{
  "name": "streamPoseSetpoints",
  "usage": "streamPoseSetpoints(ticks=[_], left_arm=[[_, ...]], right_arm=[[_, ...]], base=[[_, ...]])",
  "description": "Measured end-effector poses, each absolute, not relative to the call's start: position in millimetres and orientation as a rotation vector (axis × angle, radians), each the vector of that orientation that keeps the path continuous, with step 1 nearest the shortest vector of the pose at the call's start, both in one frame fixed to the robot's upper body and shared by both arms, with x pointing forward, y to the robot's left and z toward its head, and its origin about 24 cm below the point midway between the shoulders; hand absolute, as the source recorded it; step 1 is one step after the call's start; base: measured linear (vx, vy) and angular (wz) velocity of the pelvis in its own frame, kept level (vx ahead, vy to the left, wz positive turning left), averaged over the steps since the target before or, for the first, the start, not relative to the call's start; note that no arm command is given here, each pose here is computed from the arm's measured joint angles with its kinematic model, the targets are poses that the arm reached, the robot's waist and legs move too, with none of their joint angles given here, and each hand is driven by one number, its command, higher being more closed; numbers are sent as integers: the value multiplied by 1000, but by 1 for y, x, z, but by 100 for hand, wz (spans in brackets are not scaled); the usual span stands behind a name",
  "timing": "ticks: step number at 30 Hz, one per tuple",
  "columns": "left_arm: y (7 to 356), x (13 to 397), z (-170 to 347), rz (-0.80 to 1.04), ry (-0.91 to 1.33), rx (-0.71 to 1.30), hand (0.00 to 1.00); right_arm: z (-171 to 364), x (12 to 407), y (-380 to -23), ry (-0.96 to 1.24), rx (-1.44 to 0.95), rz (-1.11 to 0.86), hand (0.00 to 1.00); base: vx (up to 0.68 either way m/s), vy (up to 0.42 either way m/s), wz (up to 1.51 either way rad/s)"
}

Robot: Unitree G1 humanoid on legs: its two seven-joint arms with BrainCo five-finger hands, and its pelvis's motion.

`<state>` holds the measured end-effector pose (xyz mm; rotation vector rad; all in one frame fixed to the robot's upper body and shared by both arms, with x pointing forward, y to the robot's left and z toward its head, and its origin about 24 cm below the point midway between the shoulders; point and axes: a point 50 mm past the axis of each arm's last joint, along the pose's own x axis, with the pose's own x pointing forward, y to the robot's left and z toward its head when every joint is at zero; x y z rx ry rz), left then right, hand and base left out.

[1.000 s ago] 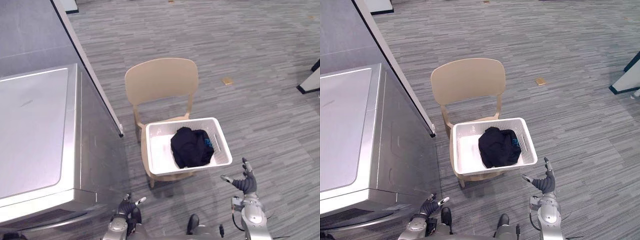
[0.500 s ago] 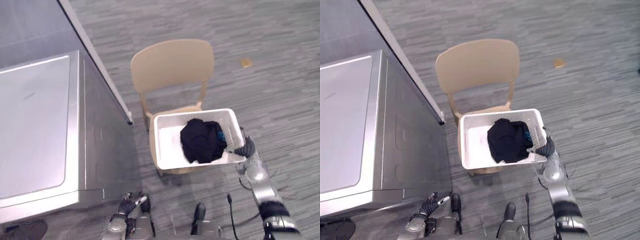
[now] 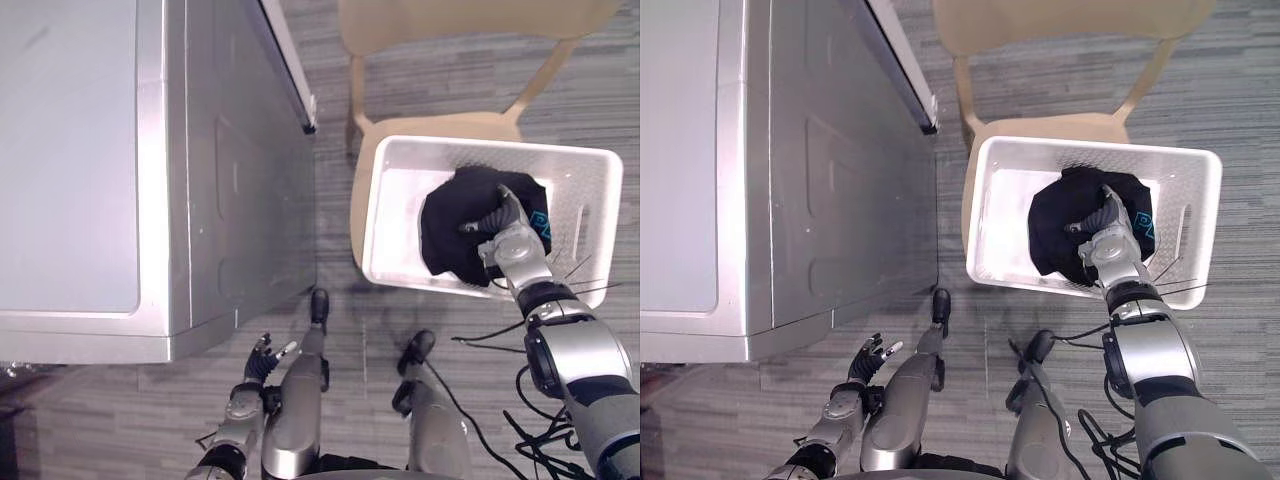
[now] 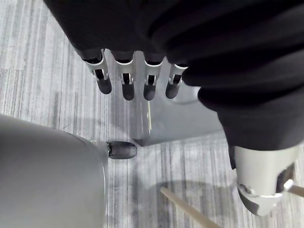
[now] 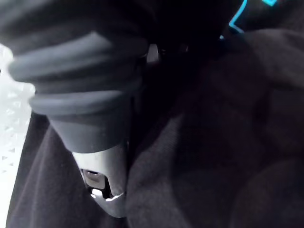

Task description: Pick up the laundry basket with both hands and put the clothes into the washing machine.

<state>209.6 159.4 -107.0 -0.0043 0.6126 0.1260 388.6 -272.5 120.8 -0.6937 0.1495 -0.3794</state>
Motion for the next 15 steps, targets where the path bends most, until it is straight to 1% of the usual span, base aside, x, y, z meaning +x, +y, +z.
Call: streamPoseSetpoints(ticks=[5,8,12,15], left_arm=[[155,212,-107,117,613,-12,0],[154,212,-107,125,614,-19,0],[155,214,-104,140,602,-21,0],[153,217,-101,141,581,-34,0]], right_arm=[[125,390,-272,136,-606,-397,100],[126,393,-258,92,-531,-371,100],[145,393,-242,-65,-475,-341,100],[161,379,-233,-230,-380,-343,100]], base=[[-26,31,17],[-3,7,-1],[11,9,-7],[9,3,2]])
